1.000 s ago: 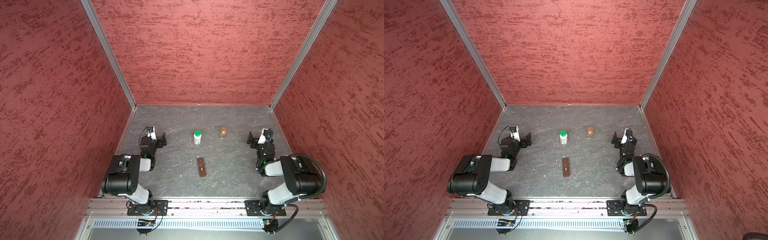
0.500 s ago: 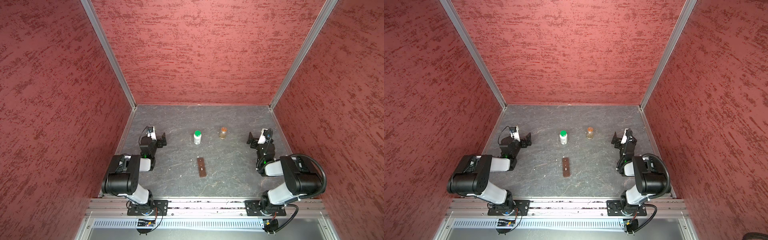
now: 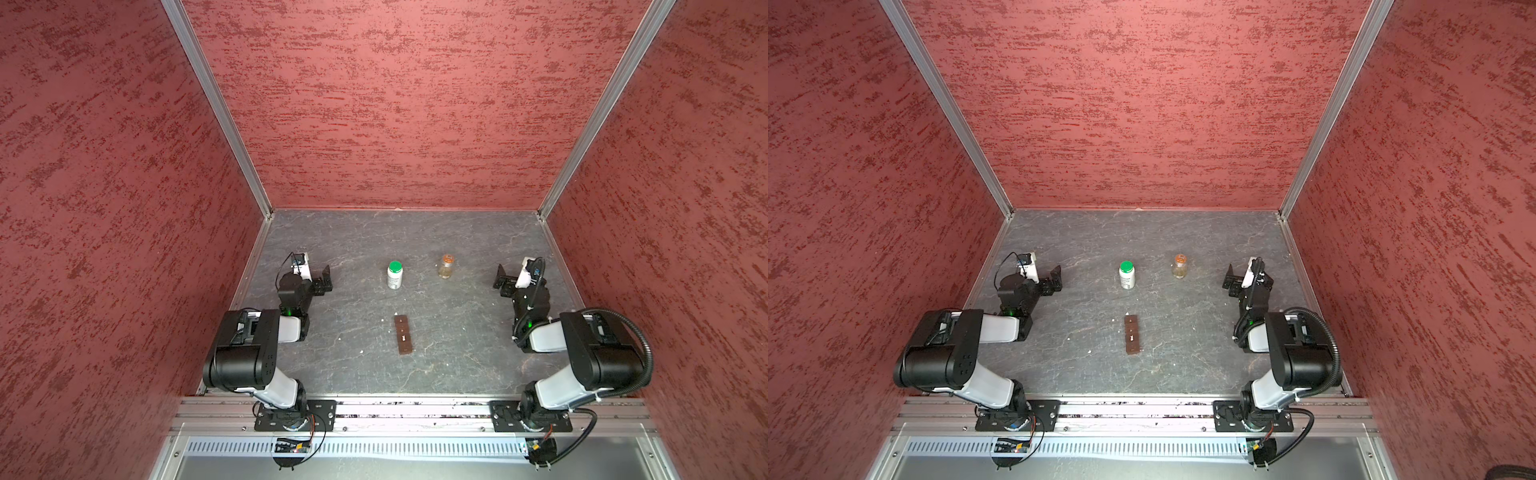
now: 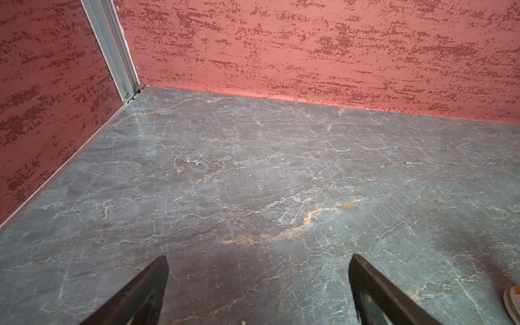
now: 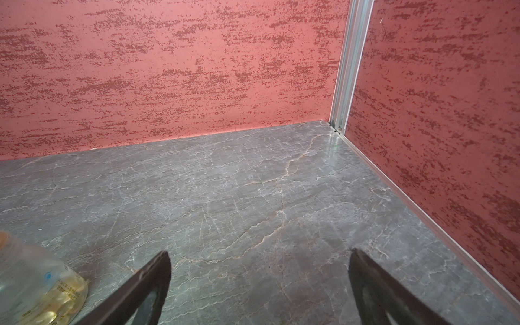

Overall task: Sort the pills into containers
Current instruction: 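Move both grippers toward the red pill organizer, right gripper above it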

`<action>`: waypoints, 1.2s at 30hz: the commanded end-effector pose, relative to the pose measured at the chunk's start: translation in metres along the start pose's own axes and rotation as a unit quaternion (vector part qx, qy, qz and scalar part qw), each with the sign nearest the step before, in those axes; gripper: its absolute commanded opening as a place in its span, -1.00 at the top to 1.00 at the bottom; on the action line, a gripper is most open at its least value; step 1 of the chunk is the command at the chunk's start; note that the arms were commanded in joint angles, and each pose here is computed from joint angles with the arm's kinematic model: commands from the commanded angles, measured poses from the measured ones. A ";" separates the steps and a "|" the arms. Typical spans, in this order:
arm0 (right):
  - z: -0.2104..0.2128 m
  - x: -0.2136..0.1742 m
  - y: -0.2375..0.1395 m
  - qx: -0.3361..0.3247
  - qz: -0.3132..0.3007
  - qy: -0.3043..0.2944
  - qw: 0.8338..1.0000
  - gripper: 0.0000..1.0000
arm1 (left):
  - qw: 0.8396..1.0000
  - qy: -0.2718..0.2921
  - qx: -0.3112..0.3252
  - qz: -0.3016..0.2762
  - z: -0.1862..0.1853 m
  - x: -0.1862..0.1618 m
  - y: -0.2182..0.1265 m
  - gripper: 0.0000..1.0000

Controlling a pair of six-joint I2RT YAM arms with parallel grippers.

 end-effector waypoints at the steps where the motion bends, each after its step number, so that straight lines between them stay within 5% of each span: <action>1: 0.001 0.007 0.002 0.006 -0.010 -0.009 1.000 -0.97 | 1.000 -0.001 -0.003 -0.013 -0.001 0.010 0.000 -1.00; 7: -0.003 0.010 0.001 -0.010 -0.016 -0.007 1.000 -0.97 | 1.000 0.005 0.019 -0.024 -0.001 0.016 -0.002 -0.84; 10: -0.008 0.045 -0.003 -0.038 -0.009 0.000 0.999 -0.95 | 0.998 0.015 0.053 -0.016 -0.005 0.042 -0.013 -0.78; 13: -0.009 0.099 -0.012 -0.044 -0.041 0.054 0.997 -0.91 | 0.996 -0.011 0.082 -0.035 -0.008 0.078 -0.030 -0.70; 18: -0.003 0.138 -0.024 -0.049 0.013 0.140 0.989 -0.80 | 0.995 -0.084 0.050 -0.002 -0.026 0.112 -0.063 -0.54; 24: 0.045 0.094 -0.038 -0.004 0.184 0.236 0.954 -0.65 | 0.989 -0.123 0.006 0.078 -0.052 0.102 -0.094 -0.49; 31: 0.114 0.045 -0.086 0.025 0.310 0.185 0.932 -0.62 | 0.963 -0.172 0.036 0.205 -0.067 0.057 -0.114 -0.43; 36: 0.158 0.017 -0.127 0.063 0.381 0.121 0.914 -0.62 | 0.955 -0.155 0.014 0.252 -0.085 0.025 -0.138 -0.37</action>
Point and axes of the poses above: each gripper's point midway between its finger pads, its own y axis out along the fingers, its own z axis along the line the jaws close on, x = y × z, the point moved 3 cm from there along -y, back along the fingers, and after that the axes turned 2 degrees about -y, right-handed, at the moved point
